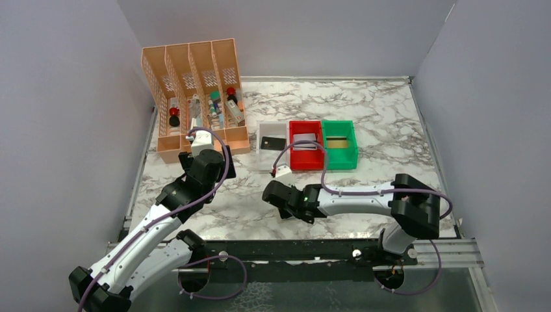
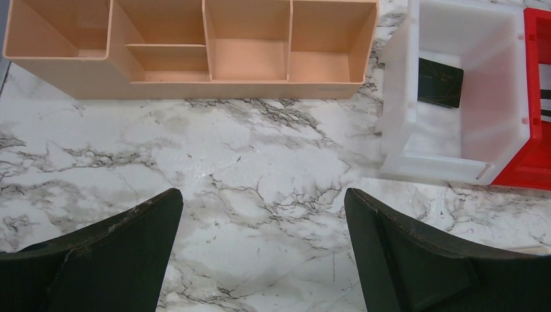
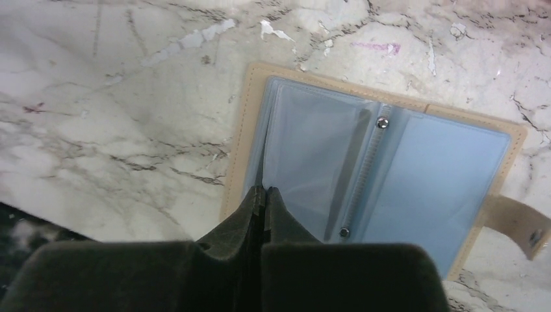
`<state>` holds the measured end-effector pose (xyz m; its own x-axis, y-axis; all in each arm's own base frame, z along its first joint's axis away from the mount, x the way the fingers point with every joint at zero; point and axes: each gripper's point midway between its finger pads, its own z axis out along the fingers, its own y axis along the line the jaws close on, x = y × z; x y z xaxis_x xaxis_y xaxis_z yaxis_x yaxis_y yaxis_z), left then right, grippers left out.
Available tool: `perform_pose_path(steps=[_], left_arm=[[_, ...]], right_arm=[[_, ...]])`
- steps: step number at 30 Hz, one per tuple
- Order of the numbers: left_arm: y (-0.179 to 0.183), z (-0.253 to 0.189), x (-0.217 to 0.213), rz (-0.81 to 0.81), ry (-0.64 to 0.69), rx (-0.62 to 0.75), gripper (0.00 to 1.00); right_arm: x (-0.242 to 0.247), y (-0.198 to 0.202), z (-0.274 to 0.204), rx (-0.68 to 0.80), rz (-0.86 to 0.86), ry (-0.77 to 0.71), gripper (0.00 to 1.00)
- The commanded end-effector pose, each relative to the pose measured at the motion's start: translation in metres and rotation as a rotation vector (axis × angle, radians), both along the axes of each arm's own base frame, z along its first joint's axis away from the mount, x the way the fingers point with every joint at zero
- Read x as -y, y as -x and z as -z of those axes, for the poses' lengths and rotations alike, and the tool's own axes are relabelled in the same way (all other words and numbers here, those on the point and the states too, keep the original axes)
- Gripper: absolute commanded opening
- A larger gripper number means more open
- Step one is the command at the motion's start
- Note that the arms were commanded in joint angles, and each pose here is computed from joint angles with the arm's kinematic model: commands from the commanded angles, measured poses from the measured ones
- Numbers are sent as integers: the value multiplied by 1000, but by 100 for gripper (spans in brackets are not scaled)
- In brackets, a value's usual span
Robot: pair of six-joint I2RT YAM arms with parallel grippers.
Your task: Take the credit cards out of the card holder
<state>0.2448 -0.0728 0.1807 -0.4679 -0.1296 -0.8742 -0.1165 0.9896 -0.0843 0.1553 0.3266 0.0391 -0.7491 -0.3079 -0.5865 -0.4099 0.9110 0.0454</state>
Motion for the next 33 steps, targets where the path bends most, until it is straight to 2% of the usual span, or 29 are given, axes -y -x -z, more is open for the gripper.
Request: perform_pose_path(steps=[1, 10, 15, 20, 25, 29, 33], left_arm=[[-2, -10, 3, 11, 29, 30, 99], [-1, -8, 6, 21, 38, 23, 99], [-2, -5, 20, 55, 103, 1, 99], [2, 3, 66, 219, 270, -40, 99], [7, 4, 110, 421, 372, -63, 99], [15, 11, 147, 600, 442, -125, 93], [27, 28, 173, 712, 461, -208, 86]], right_arm=[[-18, 2, -26, 4, -25, -140, 1], [0, -13, -34, -5, 71, -220, 2], [10, -17, -31, -61, 120, -339, 2], [23, -18, -34, -65, 175, -410, 3], [38, -19, -33, -50, 224, -427, 3], [55, -18, -24, -48, 295, -400, 3], [72, -15, -13, -47, 360, -389, 4]])
